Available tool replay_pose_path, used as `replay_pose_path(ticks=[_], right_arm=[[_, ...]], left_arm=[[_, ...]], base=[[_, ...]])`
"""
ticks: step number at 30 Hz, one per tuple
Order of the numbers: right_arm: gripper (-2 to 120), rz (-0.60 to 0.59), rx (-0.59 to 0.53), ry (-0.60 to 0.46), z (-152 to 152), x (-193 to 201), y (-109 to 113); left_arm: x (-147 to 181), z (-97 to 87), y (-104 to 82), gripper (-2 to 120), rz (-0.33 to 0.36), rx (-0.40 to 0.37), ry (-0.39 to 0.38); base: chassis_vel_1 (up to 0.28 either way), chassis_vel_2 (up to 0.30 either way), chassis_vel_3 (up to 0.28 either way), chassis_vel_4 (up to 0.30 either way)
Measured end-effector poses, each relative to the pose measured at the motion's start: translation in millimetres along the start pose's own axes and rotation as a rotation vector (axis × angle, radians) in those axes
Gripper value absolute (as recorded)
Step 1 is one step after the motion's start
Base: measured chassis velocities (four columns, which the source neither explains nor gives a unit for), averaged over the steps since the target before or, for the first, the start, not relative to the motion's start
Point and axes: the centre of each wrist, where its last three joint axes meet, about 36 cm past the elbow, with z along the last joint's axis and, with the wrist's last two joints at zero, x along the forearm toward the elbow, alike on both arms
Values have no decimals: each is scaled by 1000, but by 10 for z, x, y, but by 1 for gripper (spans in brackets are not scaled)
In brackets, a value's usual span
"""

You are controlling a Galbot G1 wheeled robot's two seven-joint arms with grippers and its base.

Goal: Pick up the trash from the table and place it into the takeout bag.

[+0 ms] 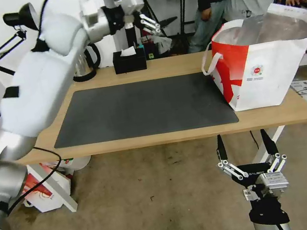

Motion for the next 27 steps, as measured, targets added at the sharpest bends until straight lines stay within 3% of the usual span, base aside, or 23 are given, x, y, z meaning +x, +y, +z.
replay_pose_path(ticks=[1,4,6,8,13,14,18,21,27], right_arm=[[100,0,0,0,0,0,0],[100,0,0,0,0,0,0],[100,0,0,0,0,0,0],[100,0,0,0,0,0,0],[100,0,0,0,0,0,0],[100,0,0,0,0,0,0],[100,0,0,0,0,0,0],[100,0,0,0,0,0,0],[100,0,0,0,0,0,0]], left_arm=[[0,0,0,100,0,0,0],[392,63,-155,100,-141,40,4],[486,80,-207,100,-174,51,5],[815,80,-345,100,-278,69,15],[1157,26,-529,100,-384,82,20],[1325,-1,-654,100,-437,93,22],[1549,-57,-875,100,-515,105,27],[1797,-130,-1220,100,-625,134,28],[1999,-172,-1476,100,-684,161,42]], base=[[0,0,0,0],[0,0,0,0],[0,0,0,0],[0,0,0,0],[0,0,0,0],[0,0,0,0],[0,0,0,0],[0,0,0,0],[0,0,0,0]])
